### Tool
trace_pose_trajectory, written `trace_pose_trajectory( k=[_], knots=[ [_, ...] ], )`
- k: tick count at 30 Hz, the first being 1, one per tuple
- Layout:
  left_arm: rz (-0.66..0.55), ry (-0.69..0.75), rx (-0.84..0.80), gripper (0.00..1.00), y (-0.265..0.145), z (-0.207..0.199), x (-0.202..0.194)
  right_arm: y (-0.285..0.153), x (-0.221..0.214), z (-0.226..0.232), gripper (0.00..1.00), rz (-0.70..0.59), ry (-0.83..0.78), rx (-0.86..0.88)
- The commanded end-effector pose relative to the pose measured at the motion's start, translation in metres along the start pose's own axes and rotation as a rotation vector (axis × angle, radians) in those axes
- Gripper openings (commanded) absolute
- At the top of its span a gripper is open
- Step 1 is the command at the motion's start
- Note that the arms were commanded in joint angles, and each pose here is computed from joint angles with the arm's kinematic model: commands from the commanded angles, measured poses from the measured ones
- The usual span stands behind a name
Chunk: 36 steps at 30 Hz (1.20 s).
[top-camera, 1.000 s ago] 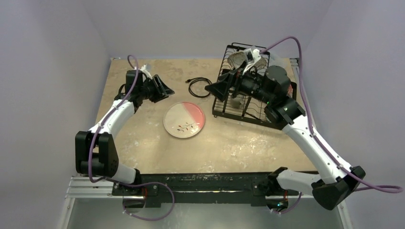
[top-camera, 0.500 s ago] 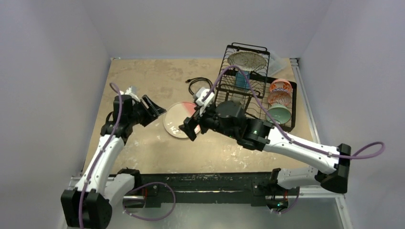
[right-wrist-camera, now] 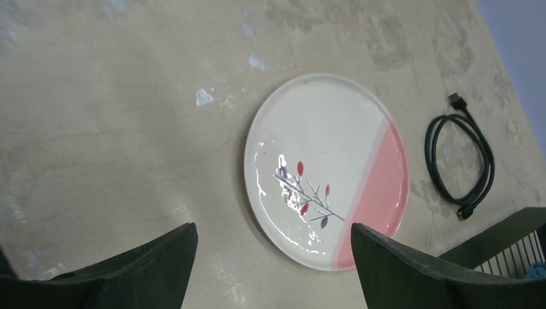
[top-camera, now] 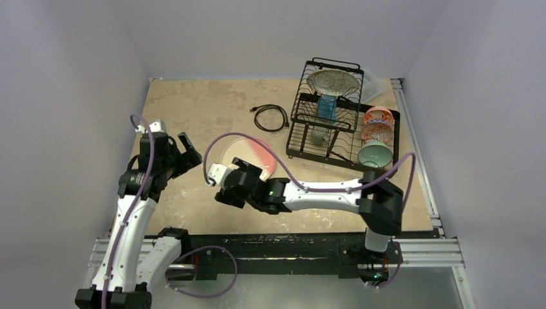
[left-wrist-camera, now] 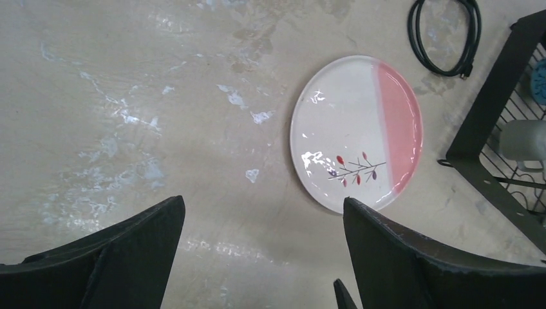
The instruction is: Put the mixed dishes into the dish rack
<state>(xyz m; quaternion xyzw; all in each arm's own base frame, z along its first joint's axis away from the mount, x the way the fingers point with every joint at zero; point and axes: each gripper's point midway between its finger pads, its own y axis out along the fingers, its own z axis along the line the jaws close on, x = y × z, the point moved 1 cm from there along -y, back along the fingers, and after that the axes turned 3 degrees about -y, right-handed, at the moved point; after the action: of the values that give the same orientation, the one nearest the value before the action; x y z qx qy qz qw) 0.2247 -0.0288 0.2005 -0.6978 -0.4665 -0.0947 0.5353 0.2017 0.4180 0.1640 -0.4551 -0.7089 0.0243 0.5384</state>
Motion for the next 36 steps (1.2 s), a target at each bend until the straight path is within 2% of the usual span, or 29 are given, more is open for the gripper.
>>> trace_pose_trajectory(
  k=[1,6,9,14,21,24,34,36],
  knots=[
    [-0.021,0.098,0.063,0.94,0.004,-0.001,0.026,0.025,0.002,-0.012,0.86,0.008,-0.064,-0.104],
    [-0.067,0.181,-0.015,1.00,0.008,-0.023,0.049,0.056,-0.013,0.011,0.79,0.008,-0.063,-0.036],
    [-0.097,0.211,0.035,1.00,0.011,-0.016,0.058,0.071,-0.019,0.014,0.72,0.003,-0.031,-0.042],
    [-0.114,0.262,0.081,1.00,0.022,0.000,0.052,0.079,-0.030,0.009,0.69,-0.022,0.025,-0.020],
    [-0.114,0.238,0.190,1.00,0.025,0.018,0.055,0.097,-0.057,-0.005,0.63,0.004,0.089,0.047],
    [-0.088,0.216,0.220,1.00,0.031,0.022,0.053,0.100,-0.066,-0.004,0.62,0.013,0.061,0.060],
    [-0.020,0.198,0.195,1.00,0.044,0.019,0.045,0.106,-0.080,0.012,0.58,0.028,0.057,0.113],
    [-0.007,0.197,0.191,1.00,0.046,0.018,0.044,0.110,-0.083,0.016,0.54,0.033,0.056,0.128]
  ],
)
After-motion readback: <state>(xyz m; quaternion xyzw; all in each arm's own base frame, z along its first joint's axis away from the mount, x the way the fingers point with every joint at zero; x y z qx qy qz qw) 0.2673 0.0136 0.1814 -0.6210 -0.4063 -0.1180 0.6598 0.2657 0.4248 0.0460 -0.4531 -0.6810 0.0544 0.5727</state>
